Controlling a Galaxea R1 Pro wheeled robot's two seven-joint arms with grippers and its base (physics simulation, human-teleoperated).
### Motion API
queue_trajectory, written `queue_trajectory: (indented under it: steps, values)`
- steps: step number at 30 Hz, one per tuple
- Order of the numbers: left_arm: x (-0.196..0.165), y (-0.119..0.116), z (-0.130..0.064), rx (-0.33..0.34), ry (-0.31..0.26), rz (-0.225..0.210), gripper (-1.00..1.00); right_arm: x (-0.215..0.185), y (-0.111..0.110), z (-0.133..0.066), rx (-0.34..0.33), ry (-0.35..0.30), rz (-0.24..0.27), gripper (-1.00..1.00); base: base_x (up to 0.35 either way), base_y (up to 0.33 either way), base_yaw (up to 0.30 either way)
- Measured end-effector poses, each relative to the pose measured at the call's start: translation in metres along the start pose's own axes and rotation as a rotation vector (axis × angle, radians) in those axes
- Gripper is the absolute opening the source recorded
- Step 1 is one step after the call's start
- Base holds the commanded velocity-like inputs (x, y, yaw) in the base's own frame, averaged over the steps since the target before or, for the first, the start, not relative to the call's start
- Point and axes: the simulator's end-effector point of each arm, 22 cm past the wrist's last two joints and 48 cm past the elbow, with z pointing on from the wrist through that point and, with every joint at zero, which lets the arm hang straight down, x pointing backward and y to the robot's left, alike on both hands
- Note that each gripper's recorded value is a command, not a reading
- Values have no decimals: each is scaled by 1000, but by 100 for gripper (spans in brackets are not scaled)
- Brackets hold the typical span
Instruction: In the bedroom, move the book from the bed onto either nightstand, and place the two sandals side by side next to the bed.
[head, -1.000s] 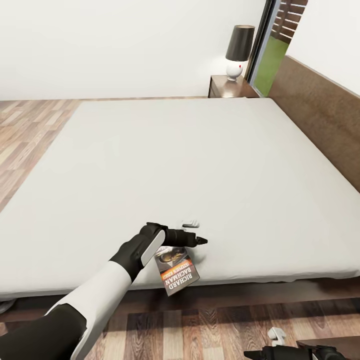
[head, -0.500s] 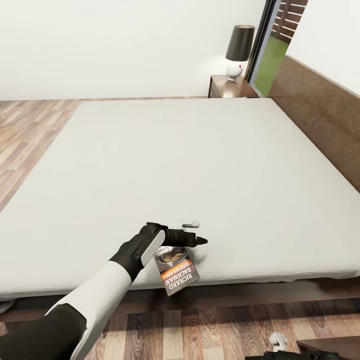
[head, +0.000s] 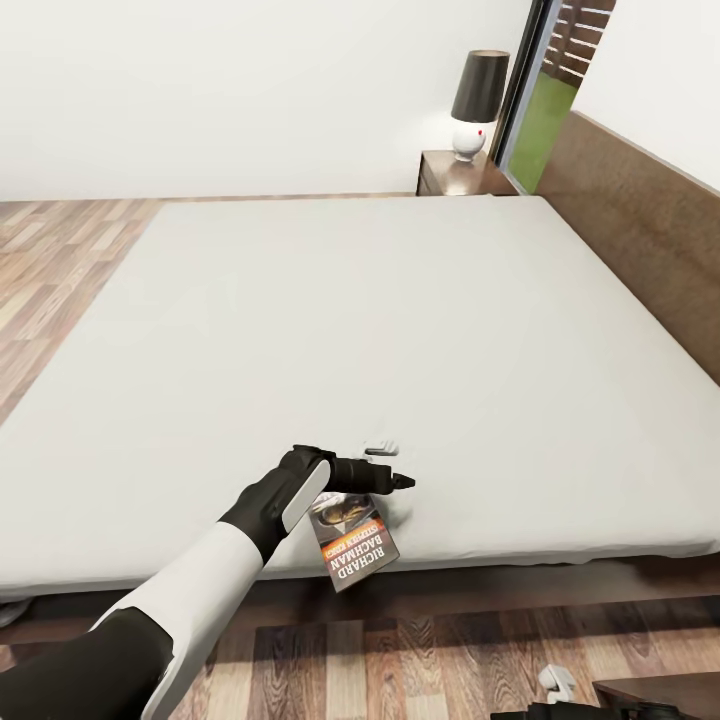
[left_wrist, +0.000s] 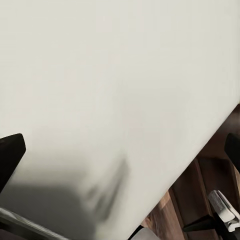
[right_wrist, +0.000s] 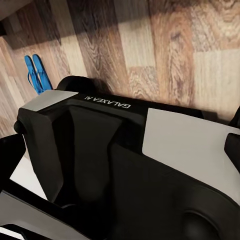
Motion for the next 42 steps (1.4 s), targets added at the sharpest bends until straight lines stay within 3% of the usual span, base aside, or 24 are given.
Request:
queue_trajectory:
  steps: [2,33,38,39,42]
  values:
    - [0,2,-2,-20,5,18,100,0,3,-3,0,0,0,100,0,0,0]
    - [-23,-34,-40,-11,5,17,100,3,41,-44,1,0,0,100,0,0,0]
    - [-28,-65,-48,103,-3,-4,100,4,47,-51,1,0,0,100,0,0,0]
    - [-30,-77,-50,156,-8,-13,100,4,48,-52,1,0,0,100,0,0,0]
    - [-33,-81,-61,202,-15,-21,100,5,51,-56,2,0,-1,100,0,0,0]
